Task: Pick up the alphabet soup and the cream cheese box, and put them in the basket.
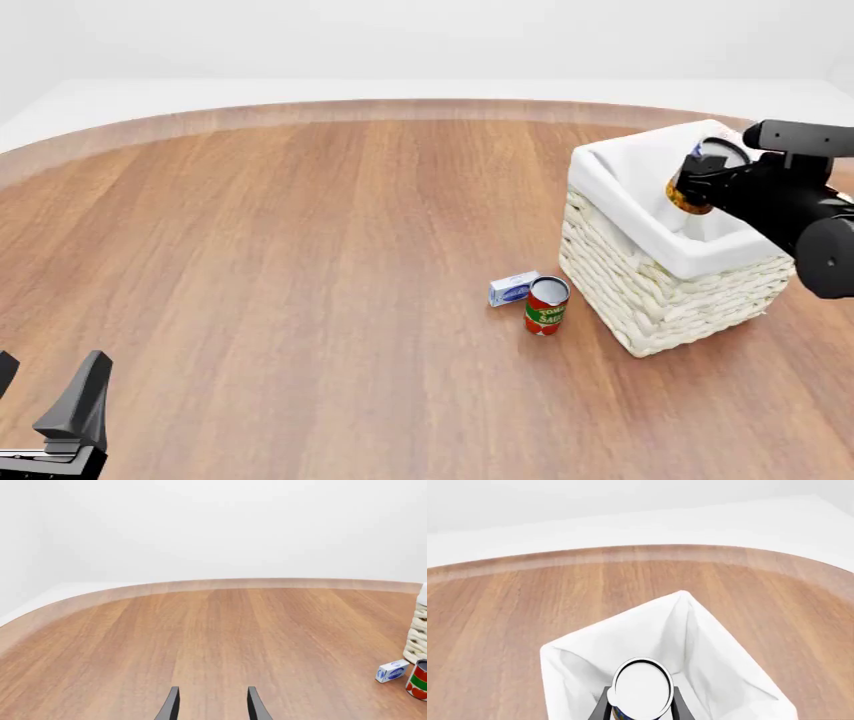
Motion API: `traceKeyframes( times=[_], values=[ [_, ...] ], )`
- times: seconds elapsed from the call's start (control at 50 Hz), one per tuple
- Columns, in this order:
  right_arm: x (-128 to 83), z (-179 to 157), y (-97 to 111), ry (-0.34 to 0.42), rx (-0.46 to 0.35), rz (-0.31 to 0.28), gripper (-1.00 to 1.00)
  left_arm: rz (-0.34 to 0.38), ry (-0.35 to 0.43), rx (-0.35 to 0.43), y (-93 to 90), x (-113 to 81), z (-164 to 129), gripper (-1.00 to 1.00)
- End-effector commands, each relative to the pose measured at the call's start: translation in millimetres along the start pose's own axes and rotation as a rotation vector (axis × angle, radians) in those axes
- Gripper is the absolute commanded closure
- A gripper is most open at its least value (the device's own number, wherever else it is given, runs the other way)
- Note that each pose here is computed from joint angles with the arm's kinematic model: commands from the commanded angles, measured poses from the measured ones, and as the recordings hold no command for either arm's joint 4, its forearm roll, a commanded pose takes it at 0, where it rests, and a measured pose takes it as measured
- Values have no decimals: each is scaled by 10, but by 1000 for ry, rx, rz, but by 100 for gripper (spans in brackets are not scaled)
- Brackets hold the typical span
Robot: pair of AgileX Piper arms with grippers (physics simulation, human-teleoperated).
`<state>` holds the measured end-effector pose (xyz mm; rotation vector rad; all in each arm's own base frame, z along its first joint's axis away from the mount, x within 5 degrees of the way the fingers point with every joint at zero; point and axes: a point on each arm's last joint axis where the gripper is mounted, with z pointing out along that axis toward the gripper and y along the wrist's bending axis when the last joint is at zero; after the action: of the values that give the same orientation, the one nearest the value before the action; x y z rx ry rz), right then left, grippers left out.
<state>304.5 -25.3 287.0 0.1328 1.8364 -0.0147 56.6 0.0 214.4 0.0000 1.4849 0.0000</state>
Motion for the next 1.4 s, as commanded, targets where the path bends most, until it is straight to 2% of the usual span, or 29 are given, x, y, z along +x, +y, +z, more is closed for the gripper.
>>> traceKeyframes(
  times=[0.02, 0.9, 0.92, 1.26, 1.4],
  values=[
    [-20, 31, -11, -11, 3, 22, 100, 0, 0, 0, 0, 0, 0, -100],
    [30, 94, -28, -1, 8, 30, 100, 0, 0, 0, 0, 0, 0, -100],
    [20, 86, -22, -3, 6, 34, -100, 0, 0, 0, 0, 0, 0, -100],
    [-65, 49, 7, -16, -2, 38, -100, 0, 0, 0, 0, 0, 0, -100],
    [-240, -28, 86, -46, -26, 26, -100, 0, 0, 0, 0, 0, 0, -100]
  ],
)
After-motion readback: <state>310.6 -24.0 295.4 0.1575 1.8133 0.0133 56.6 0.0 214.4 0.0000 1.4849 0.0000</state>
